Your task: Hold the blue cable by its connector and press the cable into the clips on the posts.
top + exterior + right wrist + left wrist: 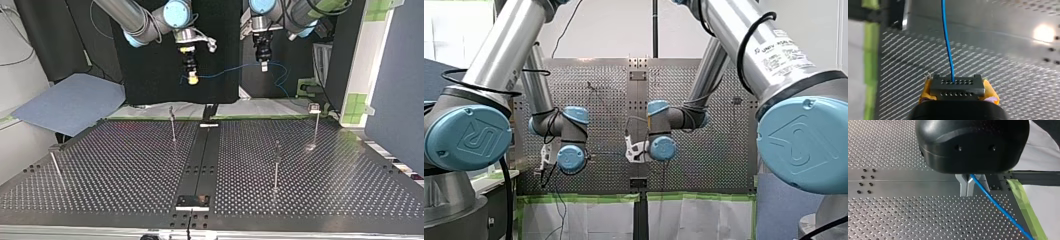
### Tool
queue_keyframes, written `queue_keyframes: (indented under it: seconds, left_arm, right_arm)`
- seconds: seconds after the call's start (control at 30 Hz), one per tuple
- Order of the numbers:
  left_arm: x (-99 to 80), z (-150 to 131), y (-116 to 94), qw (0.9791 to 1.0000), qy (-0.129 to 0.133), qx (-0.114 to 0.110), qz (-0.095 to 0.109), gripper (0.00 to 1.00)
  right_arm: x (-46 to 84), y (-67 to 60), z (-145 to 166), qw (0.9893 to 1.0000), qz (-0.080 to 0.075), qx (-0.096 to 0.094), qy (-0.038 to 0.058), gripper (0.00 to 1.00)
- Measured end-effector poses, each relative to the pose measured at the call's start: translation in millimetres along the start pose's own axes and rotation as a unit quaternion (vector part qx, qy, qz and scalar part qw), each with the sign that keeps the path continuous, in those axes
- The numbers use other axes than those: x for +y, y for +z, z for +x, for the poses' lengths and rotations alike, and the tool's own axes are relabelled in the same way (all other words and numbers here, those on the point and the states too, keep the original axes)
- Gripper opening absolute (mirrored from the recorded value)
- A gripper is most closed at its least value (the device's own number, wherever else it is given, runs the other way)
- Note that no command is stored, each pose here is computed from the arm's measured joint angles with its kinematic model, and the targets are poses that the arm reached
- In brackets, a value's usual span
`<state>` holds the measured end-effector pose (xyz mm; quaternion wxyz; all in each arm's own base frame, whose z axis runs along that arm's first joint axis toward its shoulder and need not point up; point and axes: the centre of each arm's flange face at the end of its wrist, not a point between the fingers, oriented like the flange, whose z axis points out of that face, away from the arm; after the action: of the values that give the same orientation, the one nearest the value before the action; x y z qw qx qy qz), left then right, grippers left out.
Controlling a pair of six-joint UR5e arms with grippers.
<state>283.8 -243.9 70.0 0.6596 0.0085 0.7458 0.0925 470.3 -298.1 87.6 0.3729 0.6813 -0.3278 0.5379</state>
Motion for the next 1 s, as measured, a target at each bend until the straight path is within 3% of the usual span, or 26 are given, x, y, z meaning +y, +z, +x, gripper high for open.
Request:
queue_keyframes:
  seconds: [0.13,0.43,0.63,0.8,0.9,1.0]
  left_arm:
    - [0.5,-12.8,0.6,0.9999,-0.010,-0.003,-0.001,0.01]
    - [-0.2,-49.9,15.7,0.9992,-0.029,-0.021,-0.018,0.01]
    - [2.0,-76.3,25.9,0.9976,-0.043,-0.034,-0.042,0.01]
    - [9.3,-91.8,27.6,0.9966,-0.046,-0.037,-0.058,0.01]
    - [14.4,-99.6,26.9,0.9962,-0.047,-0.037,-0.064,0.01]
    - [18.3,-107.2,24.4,0.9960,-0.047,-0.036,-0.067,0.01]
  right_arm:
    - [-5.0,7.2,26.3,0.9996,0.018,0.019,0.0045,0.00]
    - [-19.7,19.9,54.6,0.9979,0.058,0.029,0.0052,0.00]
    - [-23.5,27.7,72.1,0.9975,0.063,0.031,0.0062,0.00]
    - [-19.0,30.3,94.1,0.9974,0.061,0.036,0.0108,0.00]
    - [-16.4,30.8,113.8,0.9967,0.060,0.049,0.0212,0.00]
    - [-14.8,30.5,137.9,0.9952,0.066,0.065,0.0304,0.00]
